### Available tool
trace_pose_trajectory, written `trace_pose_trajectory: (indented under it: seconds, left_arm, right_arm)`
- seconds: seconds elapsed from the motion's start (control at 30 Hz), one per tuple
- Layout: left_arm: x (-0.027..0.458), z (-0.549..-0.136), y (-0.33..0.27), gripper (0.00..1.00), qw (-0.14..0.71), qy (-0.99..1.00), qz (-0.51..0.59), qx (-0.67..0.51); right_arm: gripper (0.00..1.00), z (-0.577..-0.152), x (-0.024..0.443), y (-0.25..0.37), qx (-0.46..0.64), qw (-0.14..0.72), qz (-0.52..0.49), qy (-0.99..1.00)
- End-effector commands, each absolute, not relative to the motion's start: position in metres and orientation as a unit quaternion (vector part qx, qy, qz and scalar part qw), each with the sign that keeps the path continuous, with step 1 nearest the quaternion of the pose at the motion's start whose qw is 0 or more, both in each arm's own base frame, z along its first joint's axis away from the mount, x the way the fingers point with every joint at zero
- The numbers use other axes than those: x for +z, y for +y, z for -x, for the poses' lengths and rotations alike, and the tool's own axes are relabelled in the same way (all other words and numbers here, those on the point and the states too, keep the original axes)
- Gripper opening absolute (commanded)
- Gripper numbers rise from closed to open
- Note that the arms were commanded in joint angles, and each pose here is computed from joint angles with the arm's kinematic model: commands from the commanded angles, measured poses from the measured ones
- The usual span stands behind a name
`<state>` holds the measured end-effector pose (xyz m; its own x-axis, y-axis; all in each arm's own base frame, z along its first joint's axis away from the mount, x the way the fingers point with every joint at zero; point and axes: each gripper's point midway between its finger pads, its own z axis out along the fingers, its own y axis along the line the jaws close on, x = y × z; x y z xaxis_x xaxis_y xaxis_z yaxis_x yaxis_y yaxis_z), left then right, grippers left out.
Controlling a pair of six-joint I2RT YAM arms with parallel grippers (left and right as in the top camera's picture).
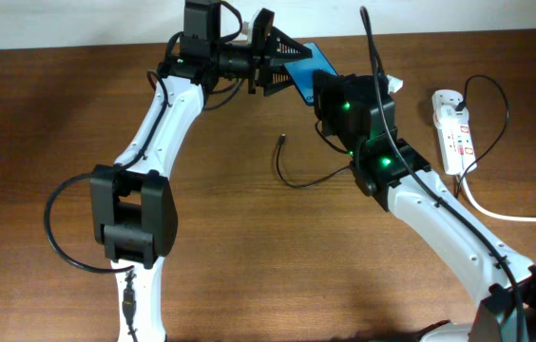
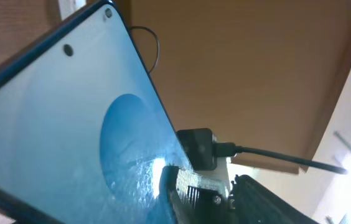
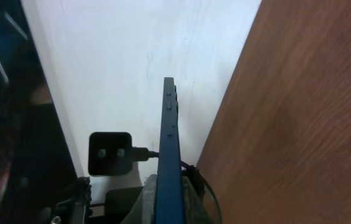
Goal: Plug charger to phone and switch on socket
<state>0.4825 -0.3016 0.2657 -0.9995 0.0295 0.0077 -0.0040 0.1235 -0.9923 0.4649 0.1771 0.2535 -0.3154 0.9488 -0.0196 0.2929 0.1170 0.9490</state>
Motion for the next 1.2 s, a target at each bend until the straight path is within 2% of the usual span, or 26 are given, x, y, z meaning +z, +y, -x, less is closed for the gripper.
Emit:
trace_pose_trajectory:
  seconds: [0.0,0.07,0.27,0.33,0.37,0.67,0.77,0.8,0.83,1.0,1.03,1.17]
  left_arm:
    - [0.287,-0.479,-0.303,0.52,0.016,-0.744,0.001,0.668]
    - [0.291,-0.483,-0.303,0.48,0.011,-0.743,-0.006,0.670]
    - [0.303,-0.487,-0.305,0.48,-0.005,-0.733,0.004,0.680]
    - [0.302,-0.491,-0.305,0.38,-0.013,-0.735,-0.004,0.678]
    - [0.302,-0.492,-0.305,0.36,-0.015,-0.736,-0.008,0.677]
    - [0.301,-0.491,-0.312,0.33,0.002,-0.737,-0.029,0.675]
    - [0.301,-0.490,-0.314,0.23,0.002,-0.738,-0.031,0.675]
    - [0.301,-0.490,-0.314,0.09,0.004,-0.737,-0.033,0.675]
    - [0.301,-0.490,-0.314,0.00,0.009,-0.737,-0.038,0.675]
    - [0.300,-0.493,-0.314,0.00,0.017,-0.737,-0.060,0.673]
    - [0.300,-0.493,-0.314,0.00,0.017,-0.737,-0.059,0.673]
    - [0.303,-0.497,-0.308,0.00,-0.004,-0.736,-0.044,0.676]
  right_arm:
    - [0.04,-0.463,0.242,0.195,0.493,0.293,-0.488,0.659]
    - [0.04,-0.462,0.243,0.202,0.506,0.278,-0.481,0.660]
    - [0.04,-0.459,0.248,0.211,0.523,0.263,-0.465,0.664]
    - [0.04,-0.459,0.256,0.216,0.538,0.261,-0.452,0.661]
    - [0.04,-0.459,0.258,0.217,0.544,0.261,-0.448,0.660]
    - [0.04,-0.456,0.259,0.225,0.547,0.259,-0.442,0.662]
    - [0.05,-0.456,0.259,0.226,0.547,0.258,-0.442,0.663]
    - [0.05,-0.455,0.259,0.226,0.548,0.257,-0.441,0.663]
    - [0.05,-0.455,0.259,0.226,0.547,0.257,-0.441,0.663]
    - [0.15,-0.455,0.259,0.227,0.548,0.256,-0.440,0.664]
    - [0.25,-0.455,0.258,0.226,0.547,0.255,-0.441,0.665]
    - [0.44,-0.454,0.254,0.225,0.537,0.259,-0.437,0.674]
